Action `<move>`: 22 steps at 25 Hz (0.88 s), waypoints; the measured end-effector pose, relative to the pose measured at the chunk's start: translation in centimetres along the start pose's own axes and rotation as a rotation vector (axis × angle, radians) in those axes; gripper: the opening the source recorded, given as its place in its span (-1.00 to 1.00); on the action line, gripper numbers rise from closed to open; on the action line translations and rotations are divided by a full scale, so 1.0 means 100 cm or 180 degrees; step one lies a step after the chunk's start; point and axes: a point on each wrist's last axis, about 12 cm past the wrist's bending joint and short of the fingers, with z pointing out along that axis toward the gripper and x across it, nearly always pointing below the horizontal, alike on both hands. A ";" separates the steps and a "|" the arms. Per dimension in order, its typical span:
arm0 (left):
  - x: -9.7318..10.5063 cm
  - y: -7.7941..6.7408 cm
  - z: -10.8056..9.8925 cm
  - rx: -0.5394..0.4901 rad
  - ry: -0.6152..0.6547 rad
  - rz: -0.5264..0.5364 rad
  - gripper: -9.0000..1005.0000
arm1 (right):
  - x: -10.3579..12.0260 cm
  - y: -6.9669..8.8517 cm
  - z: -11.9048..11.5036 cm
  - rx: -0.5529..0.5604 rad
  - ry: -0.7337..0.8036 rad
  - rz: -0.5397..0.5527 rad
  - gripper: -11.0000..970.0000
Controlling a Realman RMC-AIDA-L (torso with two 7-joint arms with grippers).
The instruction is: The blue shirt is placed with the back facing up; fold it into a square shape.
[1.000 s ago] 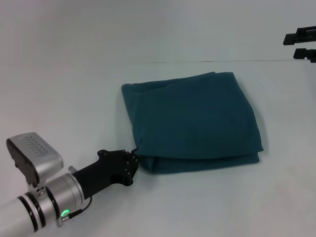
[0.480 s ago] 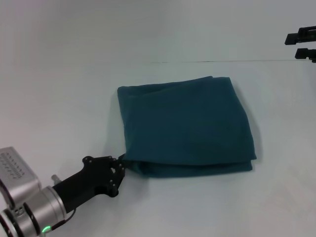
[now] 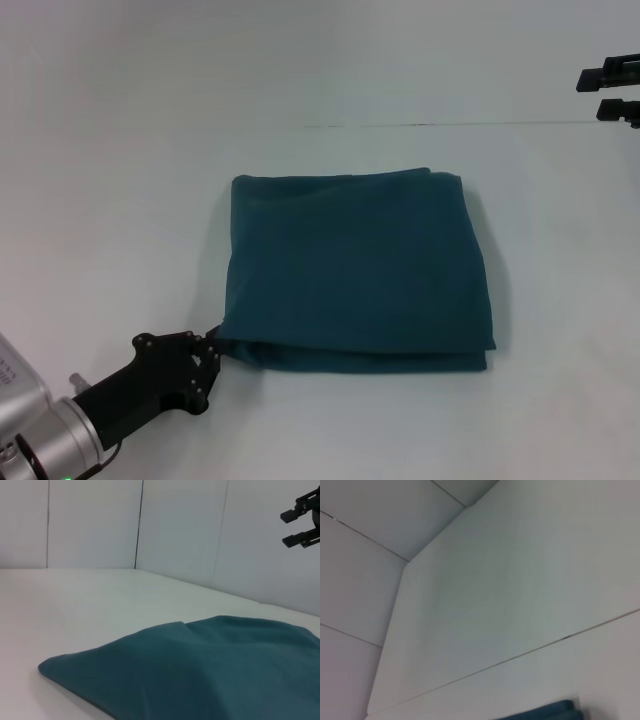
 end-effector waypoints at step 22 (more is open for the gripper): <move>-0.023 0.022 -0.048 -0.0165 -0.0582 -0.0270 -0.14 | -0.002 0.003 0.001 -0.0013 0.0003 -0.0017 0.21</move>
